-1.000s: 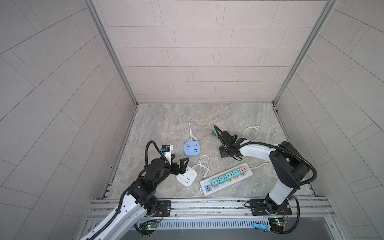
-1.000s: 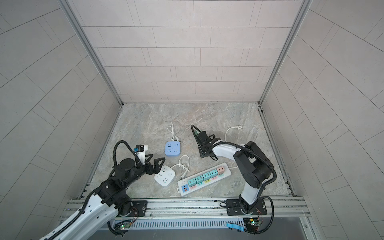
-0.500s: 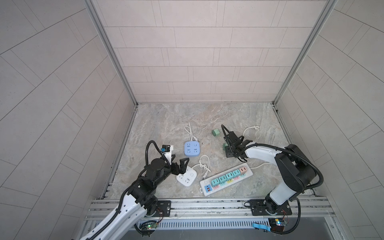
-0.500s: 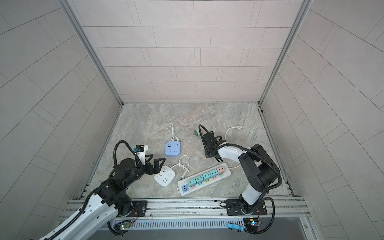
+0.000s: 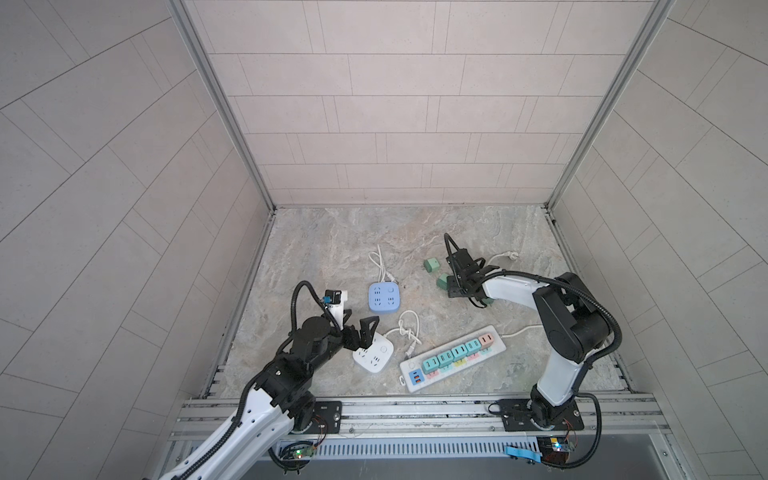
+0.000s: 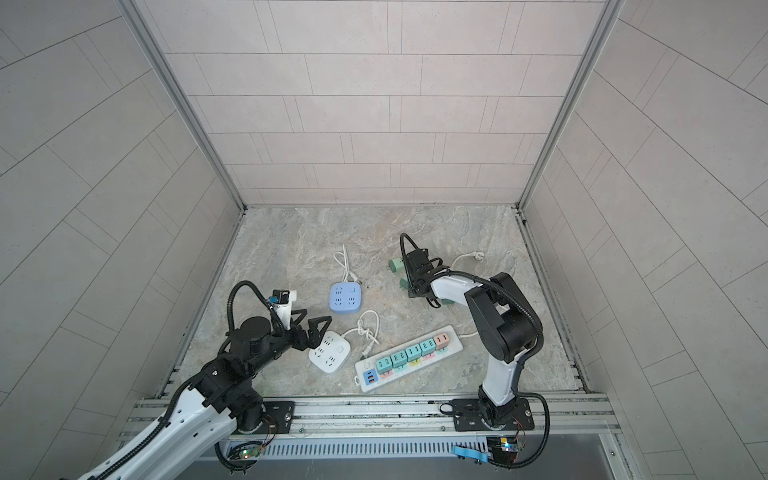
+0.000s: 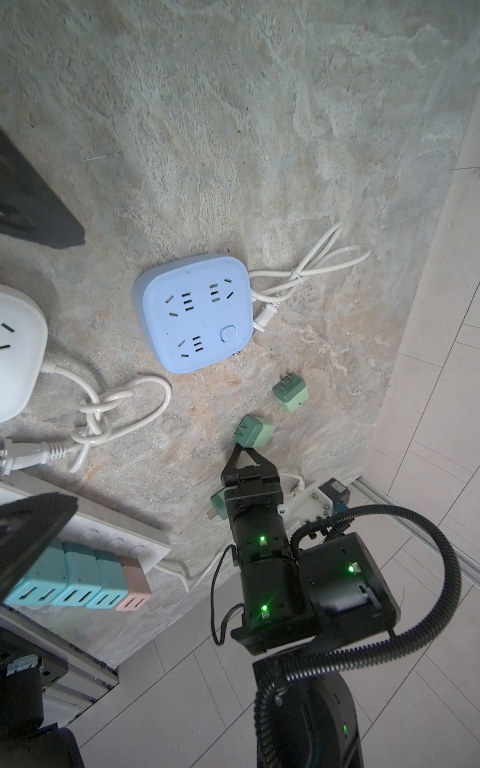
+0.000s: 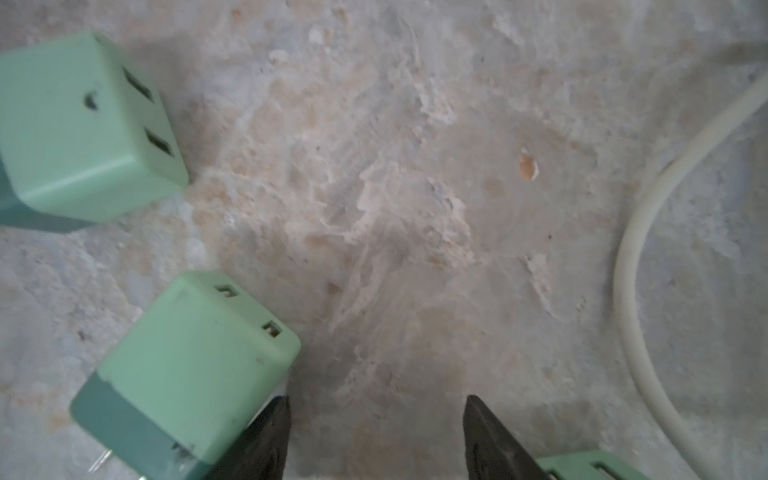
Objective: Insert the plug
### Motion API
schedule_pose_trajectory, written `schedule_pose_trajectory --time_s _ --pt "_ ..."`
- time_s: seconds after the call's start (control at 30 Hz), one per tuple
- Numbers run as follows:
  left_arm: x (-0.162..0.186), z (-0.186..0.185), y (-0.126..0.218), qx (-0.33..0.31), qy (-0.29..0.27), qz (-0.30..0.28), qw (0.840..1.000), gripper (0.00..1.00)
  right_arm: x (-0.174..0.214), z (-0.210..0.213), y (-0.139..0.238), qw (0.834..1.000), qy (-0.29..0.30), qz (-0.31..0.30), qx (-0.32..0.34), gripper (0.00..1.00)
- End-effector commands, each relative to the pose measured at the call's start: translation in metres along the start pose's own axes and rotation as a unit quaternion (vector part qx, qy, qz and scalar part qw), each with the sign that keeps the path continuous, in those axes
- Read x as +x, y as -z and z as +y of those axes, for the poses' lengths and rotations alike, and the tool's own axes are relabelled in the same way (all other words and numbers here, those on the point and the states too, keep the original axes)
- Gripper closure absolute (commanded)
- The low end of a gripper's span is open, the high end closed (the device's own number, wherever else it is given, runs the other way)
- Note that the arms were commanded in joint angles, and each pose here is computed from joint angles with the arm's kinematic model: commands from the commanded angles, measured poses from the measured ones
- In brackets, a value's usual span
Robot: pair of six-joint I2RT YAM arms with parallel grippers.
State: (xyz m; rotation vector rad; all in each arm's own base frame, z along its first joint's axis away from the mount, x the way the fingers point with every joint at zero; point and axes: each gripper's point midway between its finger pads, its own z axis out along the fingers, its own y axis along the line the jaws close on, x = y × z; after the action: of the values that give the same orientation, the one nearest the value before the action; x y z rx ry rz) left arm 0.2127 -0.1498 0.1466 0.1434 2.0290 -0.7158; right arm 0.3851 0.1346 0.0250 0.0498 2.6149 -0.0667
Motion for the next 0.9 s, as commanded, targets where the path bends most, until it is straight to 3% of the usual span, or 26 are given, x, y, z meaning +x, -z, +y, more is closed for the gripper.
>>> schedule_pose_trajectory --time_s 0.0,0.2,0.47,0.87 --pt "-0.006 -0.002 0.0 0.006 0.003 -0.012 1.0 0.0 0.004 -0.007 -0.01 1.0 -0.009 0.023 0.014 0.32" --pt "-0.007 -0.002 0.0 0.005 0.001 -0.014 1.0 0.0 -0.016 0.004 0.016 0.999 -0.032 -0.014 -0.019 0.32" --pt "-0.006 -0.003 -0.001 0.008 -0.001 -0.014 1.0 0.0 -0.036 0.03 0.06 0.992 -0.067 -0.081 -0.073 0.23" --pt "-0.005 -0.007 -0.001 0.021 -0.005 -0.014 1.0 0.0 -0.041 0.048 0.026 0.998 -0.049 -0.042 -0.023 0.21"
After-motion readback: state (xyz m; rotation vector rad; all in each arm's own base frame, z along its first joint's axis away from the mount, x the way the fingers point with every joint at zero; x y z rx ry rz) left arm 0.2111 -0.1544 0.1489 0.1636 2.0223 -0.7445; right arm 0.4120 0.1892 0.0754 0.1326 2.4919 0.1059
